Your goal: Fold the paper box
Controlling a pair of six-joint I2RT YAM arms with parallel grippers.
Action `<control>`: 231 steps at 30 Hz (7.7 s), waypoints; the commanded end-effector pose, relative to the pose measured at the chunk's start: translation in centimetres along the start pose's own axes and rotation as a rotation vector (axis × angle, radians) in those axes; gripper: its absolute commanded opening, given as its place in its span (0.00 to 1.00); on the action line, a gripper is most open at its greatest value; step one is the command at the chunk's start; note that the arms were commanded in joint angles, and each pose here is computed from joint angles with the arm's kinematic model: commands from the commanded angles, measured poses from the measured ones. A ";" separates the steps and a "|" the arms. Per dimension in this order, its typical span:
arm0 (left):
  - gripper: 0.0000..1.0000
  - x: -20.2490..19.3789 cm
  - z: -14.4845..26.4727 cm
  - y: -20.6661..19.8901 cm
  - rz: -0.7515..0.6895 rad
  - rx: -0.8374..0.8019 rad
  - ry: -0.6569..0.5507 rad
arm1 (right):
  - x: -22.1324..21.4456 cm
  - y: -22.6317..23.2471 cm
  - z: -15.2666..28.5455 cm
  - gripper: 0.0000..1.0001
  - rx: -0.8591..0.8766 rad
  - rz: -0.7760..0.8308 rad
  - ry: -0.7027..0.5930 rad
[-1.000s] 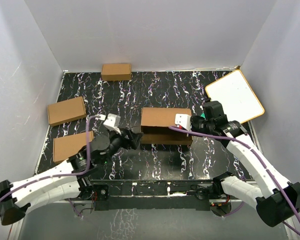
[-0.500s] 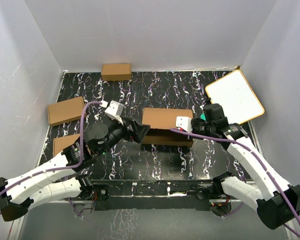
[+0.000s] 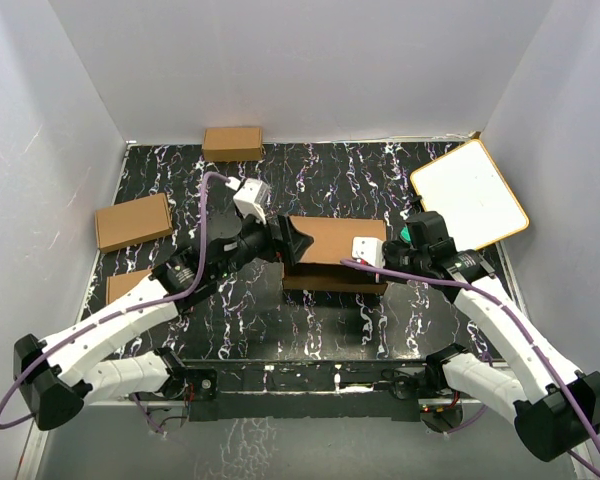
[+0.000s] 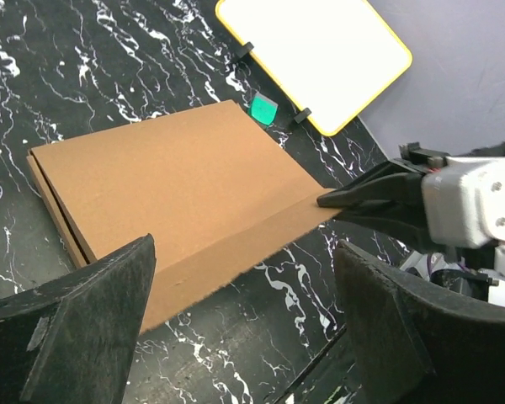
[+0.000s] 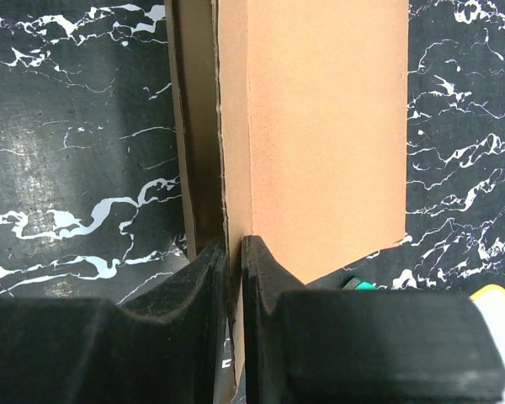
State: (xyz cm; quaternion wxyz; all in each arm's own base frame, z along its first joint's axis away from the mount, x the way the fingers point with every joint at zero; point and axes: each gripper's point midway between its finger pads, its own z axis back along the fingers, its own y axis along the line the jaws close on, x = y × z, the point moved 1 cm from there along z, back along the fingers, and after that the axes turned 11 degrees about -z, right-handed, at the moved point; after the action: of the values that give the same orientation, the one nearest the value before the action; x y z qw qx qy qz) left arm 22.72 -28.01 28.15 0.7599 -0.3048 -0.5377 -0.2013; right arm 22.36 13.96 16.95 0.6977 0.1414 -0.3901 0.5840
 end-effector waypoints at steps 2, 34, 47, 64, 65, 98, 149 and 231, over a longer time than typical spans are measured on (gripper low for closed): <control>0.83 0.9 -0.9 -0.5 0.094 -0.100 0.007 | 0.9 0.3 0.3 0.16 0.003 0.003 -0.043; 0.68 -8.2 -3.8 2.2 0.157 -0.062 0.252 | 5.2 1.0 2.4 0.67 0.113 -0.216 -0.272; 0.69 -7.1 -3.6 4.5 0.122 0.007 0.239 | 1.5 -7.5 2.6 0.52 0.062 -0.783 -0.343; 0.68 -8.9 -4.3 5.8 0.175 -0.013 0.287 | -2.0 -8.0 0.9 0.29 0.001 -0.836 -0.235; 0.67 -9.1 -4.4 5.9 0.177 -0.013 0.291 | -2.2 -7.9 0.8 0.26 0.006 -0.839 -0.229; 0.27 -18.3 -5.1 7.5 0.230 0.007 0.576 | -10.6 -5.7 -4.0 0.17 0.037 -0.927 0.092; 0.42 -11.7 -0.8 5.3 0.246 -0.064 0.253 | -4.2 -5.1 0.0 0.37 0.084 -0.687 -0.264; 0.97 -16.1 -5.5 8.8 0.712 -0.104 0.156 | -17.0 -8.2 -5.1 0.18 0.084 -1.683 -0.107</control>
State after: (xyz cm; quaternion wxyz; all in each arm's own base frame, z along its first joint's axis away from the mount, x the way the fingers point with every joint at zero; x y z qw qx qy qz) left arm 26.35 -25.21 8.97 0.8170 -0.4765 -0.3235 0.0274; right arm 31.06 5.29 6.80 0.8317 0.5188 -0.1479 -0.1310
